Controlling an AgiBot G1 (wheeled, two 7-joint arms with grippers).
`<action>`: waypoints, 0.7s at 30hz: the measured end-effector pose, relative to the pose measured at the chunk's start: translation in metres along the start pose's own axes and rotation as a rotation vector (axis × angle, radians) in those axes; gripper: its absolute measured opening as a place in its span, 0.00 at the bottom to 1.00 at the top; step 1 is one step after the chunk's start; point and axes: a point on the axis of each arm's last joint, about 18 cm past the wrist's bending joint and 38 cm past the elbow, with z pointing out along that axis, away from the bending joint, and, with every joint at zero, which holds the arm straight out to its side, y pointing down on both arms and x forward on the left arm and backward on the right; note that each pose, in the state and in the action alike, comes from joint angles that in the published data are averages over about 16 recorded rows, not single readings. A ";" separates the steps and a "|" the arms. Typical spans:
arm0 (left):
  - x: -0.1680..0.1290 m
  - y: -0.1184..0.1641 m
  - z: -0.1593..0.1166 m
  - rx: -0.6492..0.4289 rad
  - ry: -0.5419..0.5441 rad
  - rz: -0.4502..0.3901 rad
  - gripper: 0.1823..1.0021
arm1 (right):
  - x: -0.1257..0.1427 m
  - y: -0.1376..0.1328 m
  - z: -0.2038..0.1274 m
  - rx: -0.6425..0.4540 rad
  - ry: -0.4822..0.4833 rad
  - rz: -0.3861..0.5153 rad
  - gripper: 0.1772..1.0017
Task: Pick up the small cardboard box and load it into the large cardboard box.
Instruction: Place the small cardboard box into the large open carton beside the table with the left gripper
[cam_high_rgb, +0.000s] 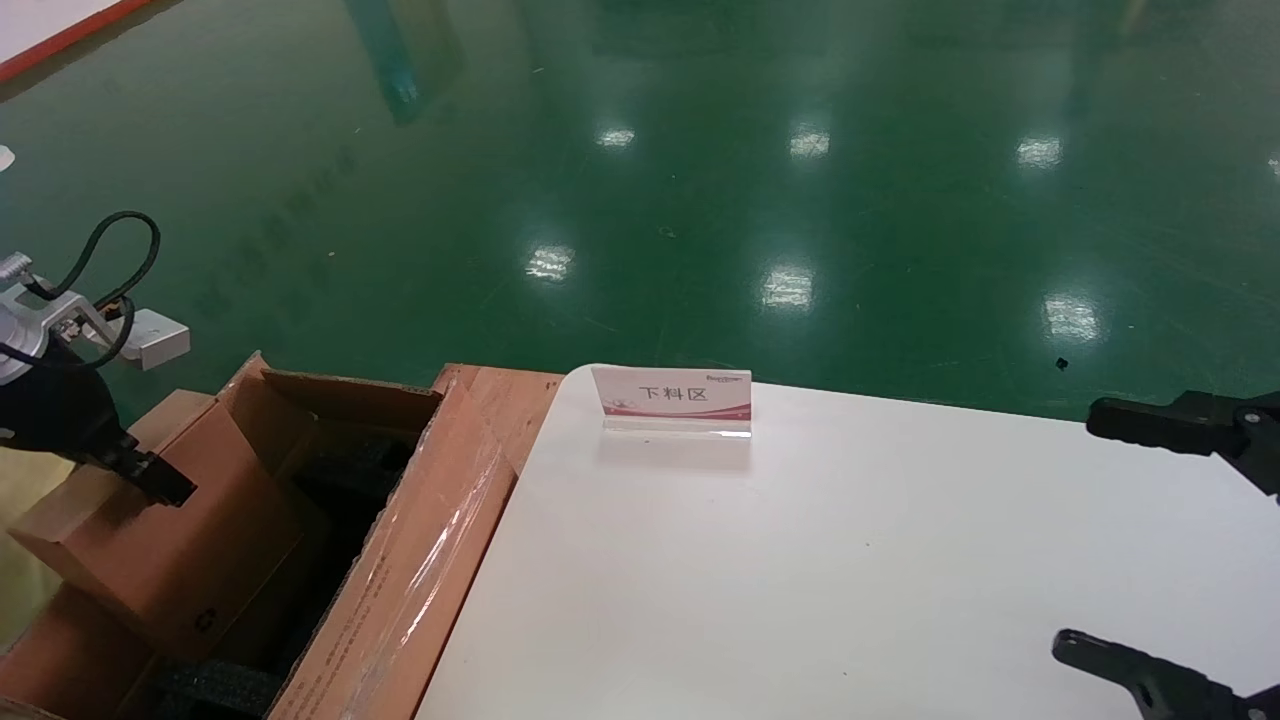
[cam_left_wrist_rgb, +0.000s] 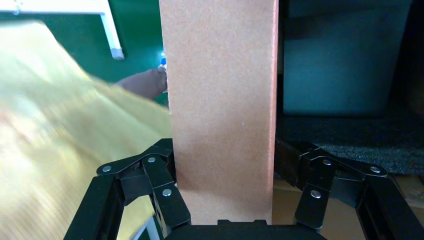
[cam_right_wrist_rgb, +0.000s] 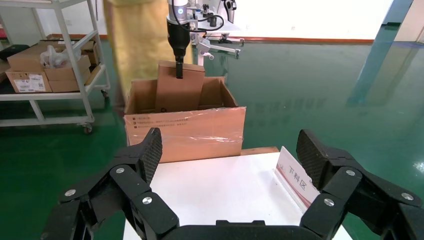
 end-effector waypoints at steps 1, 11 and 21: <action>0.000 -0.001 0.000 0.001 -0.002 -0.001 0.22 | 0.000 0.000 0.000 0.000 0.000 0.000 1.00; -0.001 -0.011 -0.002 0.021 -0.020 -0.009 0.22 | 0.000 0.000 0.000 0.000 0.000 0.000 1.00; 0.002 -0.013 0.003 0.016 -0.024 -0.005 0.22 | 0.000 0.000 0.000 0.000 0.000 0.000 1.00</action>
